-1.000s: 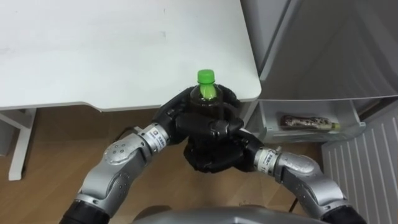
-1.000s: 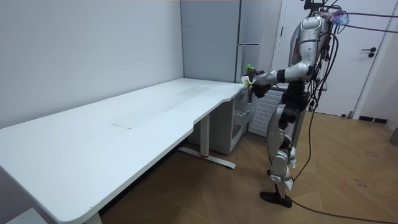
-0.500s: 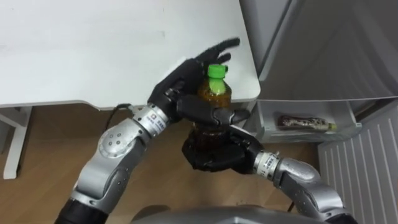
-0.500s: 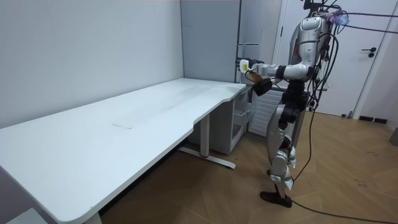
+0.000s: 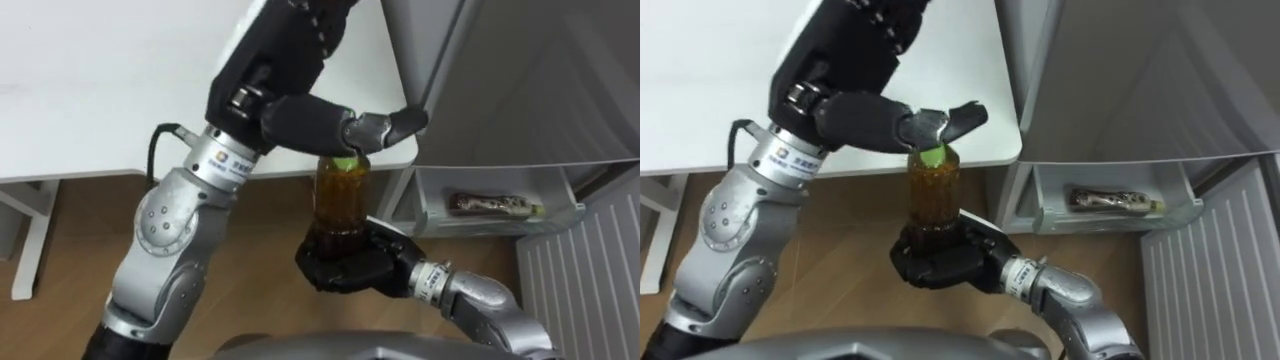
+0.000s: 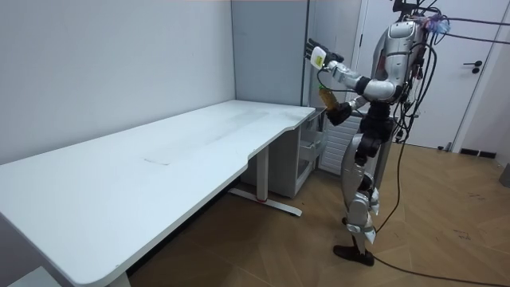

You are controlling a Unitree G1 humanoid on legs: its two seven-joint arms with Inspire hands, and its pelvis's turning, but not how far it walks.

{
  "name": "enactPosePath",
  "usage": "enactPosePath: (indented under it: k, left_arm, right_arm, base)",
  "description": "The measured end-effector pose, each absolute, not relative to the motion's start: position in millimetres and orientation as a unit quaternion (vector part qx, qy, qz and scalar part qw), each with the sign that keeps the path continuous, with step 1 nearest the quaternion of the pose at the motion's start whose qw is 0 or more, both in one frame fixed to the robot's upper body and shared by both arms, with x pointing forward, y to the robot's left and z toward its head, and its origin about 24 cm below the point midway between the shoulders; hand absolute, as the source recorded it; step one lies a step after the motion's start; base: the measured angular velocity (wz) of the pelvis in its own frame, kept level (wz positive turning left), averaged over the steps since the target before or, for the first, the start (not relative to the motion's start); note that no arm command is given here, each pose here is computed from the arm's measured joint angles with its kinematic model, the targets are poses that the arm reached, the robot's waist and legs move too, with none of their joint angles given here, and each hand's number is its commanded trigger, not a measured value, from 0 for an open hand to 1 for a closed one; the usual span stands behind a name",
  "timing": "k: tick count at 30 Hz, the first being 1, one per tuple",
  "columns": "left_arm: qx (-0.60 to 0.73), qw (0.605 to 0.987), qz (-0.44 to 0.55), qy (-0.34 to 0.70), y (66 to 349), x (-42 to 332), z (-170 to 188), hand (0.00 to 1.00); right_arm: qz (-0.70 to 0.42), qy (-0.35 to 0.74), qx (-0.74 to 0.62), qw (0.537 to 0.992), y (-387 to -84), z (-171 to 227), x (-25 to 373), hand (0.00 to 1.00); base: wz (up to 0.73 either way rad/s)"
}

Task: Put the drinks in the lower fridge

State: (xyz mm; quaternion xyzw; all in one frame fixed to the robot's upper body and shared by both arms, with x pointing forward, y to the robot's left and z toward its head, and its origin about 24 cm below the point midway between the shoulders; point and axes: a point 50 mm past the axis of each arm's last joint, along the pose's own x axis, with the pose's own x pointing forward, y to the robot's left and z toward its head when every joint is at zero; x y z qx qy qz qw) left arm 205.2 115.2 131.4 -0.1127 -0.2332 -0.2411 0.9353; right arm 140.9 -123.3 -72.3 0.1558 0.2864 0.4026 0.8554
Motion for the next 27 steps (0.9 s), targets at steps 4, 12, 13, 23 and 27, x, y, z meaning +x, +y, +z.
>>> enactPosePath:
  k: [4, 12, 13, 23, 27]
  left_arm:
    - [-0.076, 0.944, -0.164, -0.277, 130, 207, 142, 0.0]
    - [0.001, 0.921, 0.034, -0.388, 180, 194, 179, 0.0]
    - [0.011, 0.913, 0.071, -0.401, 189, 190, 181, 0.0]
    - [0.081, 0.81, 0.388, -0.432, 270, 153, 187, 0.0]
    - [0.096, 0.764, 0.518, -0.372, 312, 136, 163, 0.0]
  right_arm:
    - [0.388, 0.285, 0.154, 0.863, -128, -74, 137, 1.0]
    - [0.331, 0.289, 0.16, 0.884, -153, -77, 121, 1.0]
    - [0.324, 0.294, 0.157, 0.886, -157, -78, 118, 1.0]
    - [0.243, 0.306, 0.148, 0.909, -183, -78, 100, 1.0]
    - [0.214, 0.322, 0.148, 0.91, -189, -80, 90, 1.0]
  base:
    - [0.0]
    - [0.08]
    - [0.06]
    - [0.07]
    - [0.02]
